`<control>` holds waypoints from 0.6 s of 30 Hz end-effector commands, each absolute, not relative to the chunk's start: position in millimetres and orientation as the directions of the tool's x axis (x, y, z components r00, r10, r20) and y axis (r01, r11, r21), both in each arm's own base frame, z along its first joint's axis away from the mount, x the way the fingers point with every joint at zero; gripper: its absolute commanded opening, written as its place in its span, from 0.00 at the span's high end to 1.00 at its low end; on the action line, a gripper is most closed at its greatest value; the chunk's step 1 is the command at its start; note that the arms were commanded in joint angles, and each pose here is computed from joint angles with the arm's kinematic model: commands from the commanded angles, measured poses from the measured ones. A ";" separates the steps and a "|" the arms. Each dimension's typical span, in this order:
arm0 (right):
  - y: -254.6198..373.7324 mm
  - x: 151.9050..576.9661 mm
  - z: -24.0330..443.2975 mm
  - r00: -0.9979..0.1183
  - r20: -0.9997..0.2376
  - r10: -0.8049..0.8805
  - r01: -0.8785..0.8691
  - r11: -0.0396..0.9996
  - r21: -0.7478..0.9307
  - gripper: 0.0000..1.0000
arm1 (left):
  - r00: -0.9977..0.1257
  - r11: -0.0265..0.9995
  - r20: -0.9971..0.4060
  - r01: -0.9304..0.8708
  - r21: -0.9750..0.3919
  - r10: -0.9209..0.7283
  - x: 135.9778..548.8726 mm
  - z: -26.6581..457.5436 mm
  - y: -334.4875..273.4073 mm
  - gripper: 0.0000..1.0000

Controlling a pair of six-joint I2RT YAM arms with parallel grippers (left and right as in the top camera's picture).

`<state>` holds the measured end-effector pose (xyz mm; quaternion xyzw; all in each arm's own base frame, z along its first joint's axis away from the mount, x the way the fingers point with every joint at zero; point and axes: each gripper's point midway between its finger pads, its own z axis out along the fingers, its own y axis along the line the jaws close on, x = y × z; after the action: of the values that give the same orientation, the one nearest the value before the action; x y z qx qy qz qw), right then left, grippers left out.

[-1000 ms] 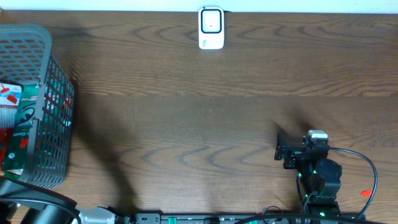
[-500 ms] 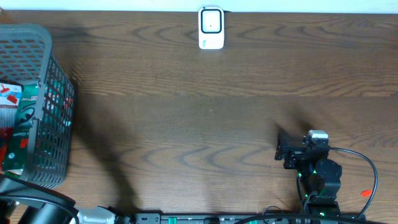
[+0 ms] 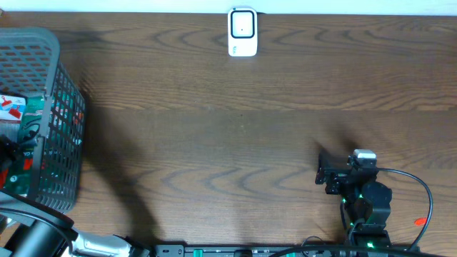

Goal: Scan the item barcode
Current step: 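Grasp the red dustpan pack with the left gripper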

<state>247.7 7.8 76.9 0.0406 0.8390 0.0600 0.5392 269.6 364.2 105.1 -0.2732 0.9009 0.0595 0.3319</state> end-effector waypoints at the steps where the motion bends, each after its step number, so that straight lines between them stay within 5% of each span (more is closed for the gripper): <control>1: 5.7 246.9 74.0 -0.423 -0.898 0.122 0.013 0.992 0.129 0.01 | -0.634 0.855 -0.631 -0.511 -0.093 -0.447 274.2 100.6 358.8 0.07; 7: 4.9 246.6 71.8 -0.431 -0.894 0.123 0.018 0.992 0.127 0.01 | -0.630 0.856 -0.640 -0.509 -0.088 -0.440 275.4 102.4 360.6 0.26; 18: 4.9 246.6 71.8 -0.432 -0.894 0.123 0.018 0.992 0.127 0.01 | -0.619 0.867 -0.654 -0.485 -0.117 -0.435 280.9 105.1 356.3 0.41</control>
<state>247.2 6.8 73.9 0.0427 0.8425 0.0573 0.5340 273.7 366.5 109.1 -0.2676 0.8978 0.0616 0.3442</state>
